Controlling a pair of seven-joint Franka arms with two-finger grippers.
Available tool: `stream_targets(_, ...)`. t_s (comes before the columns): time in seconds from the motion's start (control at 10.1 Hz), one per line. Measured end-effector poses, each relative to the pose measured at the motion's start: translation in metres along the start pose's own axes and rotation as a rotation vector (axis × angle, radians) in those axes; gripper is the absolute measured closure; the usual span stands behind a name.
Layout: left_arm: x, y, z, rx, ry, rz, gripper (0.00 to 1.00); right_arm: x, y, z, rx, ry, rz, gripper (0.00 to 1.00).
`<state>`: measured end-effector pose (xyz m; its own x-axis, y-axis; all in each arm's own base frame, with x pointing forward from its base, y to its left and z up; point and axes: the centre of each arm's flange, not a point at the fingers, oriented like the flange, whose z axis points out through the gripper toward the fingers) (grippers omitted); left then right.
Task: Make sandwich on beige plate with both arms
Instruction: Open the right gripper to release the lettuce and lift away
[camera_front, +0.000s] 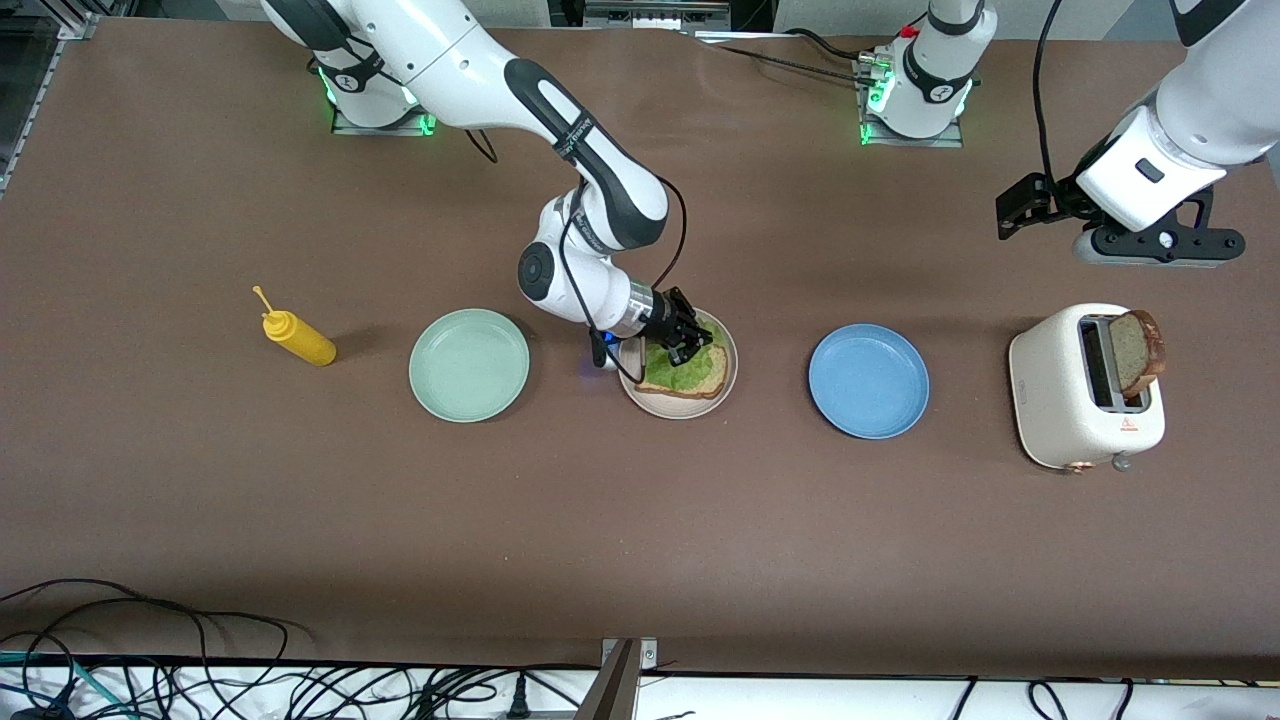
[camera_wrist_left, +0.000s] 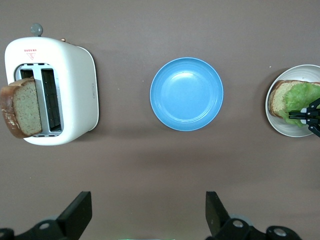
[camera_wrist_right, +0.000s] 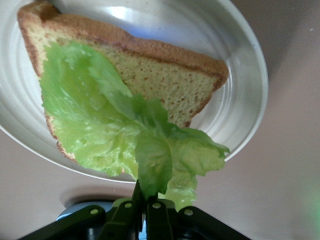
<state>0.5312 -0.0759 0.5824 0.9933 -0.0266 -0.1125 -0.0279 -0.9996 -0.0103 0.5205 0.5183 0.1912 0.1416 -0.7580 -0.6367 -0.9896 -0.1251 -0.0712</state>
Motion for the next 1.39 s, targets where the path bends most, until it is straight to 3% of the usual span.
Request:
stream_targets(0.6,-0.0002,0.0000,-0.0001,0.000,0.000,0.000,0.00,-0.0045,-0.0040,-0.0047,0.017,0.045,-0.091,0.96)
stream_targets(1.19,-0.0003,0.0001,-0.0002,0.000,0.000,0.000,0.00,-0.0028,-0.0070,-0.0058,0.057,0.053,-0.093,0.96)
stream_targets(1.29,-0.0003,0.0003,-0.0002,0.000,0.000,0.001,0.00,-0.0007,-0.0082,-0.0056,0.076,0.057,-0.090,0.95)
stream_targets(1.39,-0.0004,0.0009,-0.0002,0.000,0.000,0.002,0.00,0.0006,-0.0085,-0.0050,0.084,0.059,-0.087,0.85)
